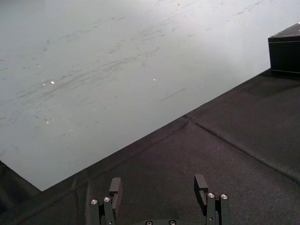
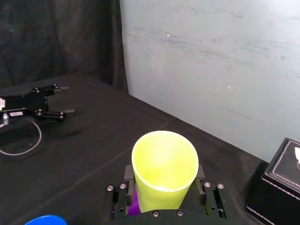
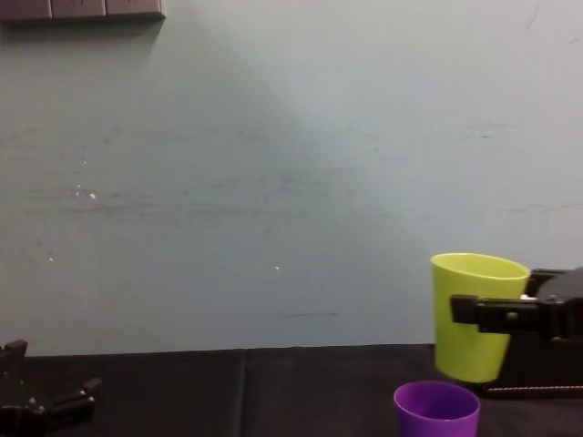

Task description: Stack the three plastic cups sequentially using one hand.

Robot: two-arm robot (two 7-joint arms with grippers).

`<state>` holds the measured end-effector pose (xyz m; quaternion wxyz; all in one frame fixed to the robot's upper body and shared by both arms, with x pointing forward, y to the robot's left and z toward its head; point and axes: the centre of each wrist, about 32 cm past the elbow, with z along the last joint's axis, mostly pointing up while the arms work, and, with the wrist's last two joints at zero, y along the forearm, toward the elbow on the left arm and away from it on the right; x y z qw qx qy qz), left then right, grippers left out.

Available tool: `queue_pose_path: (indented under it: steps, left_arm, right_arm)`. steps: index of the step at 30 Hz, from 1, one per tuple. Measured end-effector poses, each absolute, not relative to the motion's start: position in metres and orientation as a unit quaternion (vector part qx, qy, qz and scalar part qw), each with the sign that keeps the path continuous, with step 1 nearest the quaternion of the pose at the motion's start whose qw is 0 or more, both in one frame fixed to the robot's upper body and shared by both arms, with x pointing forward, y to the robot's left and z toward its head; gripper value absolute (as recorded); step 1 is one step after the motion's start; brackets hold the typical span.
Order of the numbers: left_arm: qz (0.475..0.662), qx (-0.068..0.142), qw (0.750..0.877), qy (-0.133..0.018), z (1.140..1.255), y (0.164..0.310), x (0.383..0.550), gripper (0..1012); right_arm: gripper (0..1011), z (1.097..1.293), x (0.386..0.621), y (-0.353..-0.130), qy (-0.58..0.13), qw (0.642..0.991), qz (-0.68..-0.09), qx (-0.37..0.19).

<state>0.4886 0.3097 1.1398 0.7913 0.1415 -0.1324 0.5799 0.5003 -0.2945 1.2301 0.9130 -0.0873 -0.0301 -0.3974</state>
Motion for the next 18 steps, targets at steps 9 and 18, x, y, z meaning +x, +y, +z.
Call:
queue_pose_path:
  steps: [9,18]
  left_arm:
    - [0.580,0.141,0.791,-0.133,1.140,0.310,0.489,1011]
    - [0.580,0.141,0.791,-0.132,1.140,0.310,0.489,1011]
  right_arm:
    - [733,1.228,0.512,-0.278,-0.032,0.914,-0.390,-0.104]
    - [733,1.223,0.513,-0.273,-0.032,0.915,-0.385,-0.115]
